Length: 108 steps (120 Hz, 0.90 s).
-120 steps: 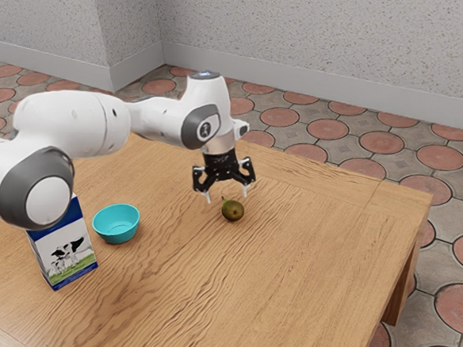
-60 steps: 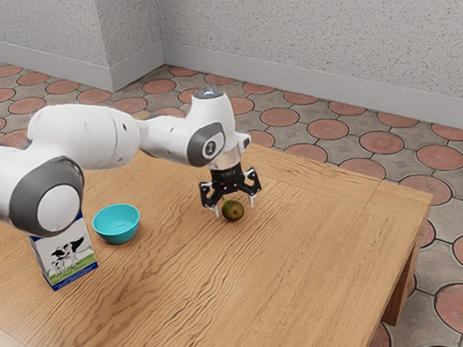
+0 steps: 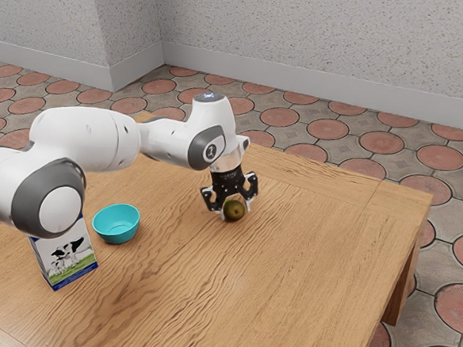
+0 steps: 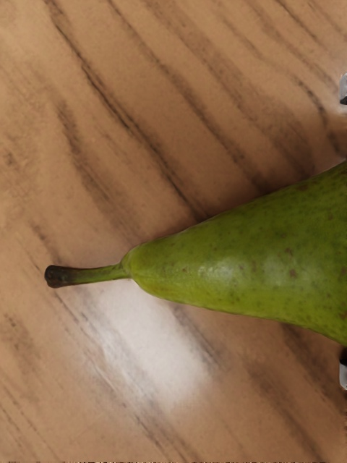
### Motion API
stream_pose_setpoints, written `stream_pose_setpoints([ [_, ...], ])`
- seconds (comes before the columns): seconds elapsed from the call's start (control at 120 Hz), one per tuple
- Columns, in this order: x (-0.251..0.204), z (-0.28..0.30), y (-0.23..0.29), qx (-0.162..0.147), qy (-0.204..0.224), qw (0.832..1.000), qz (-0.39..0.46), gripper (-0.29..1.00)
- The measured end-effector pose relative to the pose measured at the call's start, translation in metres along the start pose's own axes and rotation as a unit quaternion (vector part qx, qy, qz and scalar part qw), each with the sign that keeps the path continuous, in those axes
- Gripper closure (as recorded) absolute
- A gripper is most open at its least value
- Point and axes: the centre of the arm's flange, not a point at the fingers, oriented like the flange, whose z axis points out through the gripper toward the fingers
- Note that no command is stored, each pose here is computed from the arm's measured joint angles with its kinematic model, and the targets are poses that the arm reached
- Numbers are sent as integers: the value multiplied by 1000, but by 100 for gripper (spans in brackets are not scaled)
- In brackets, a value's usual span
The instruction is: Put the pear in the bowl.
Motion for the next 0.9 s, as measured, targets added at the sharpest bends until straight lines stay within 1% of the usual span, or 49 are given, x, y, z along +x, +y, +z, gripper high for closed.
stream_pose_setpoints([
  [0.158,0,-4,1,-1,2,1000,-6,33],
  [0.367,-2,-12,3,-2,4,1000,-10,37],
  [0.45,-3,-23,4,-5,8,1000,-11,39],
  [0.642,-8,-57,7,-12,17,1000,-11,48],
  [0.8,-17,-85,-6,-5,20,1000,-14,49],
  [0.9,-12,-91,-17,1,21,1000,-23,49],
])
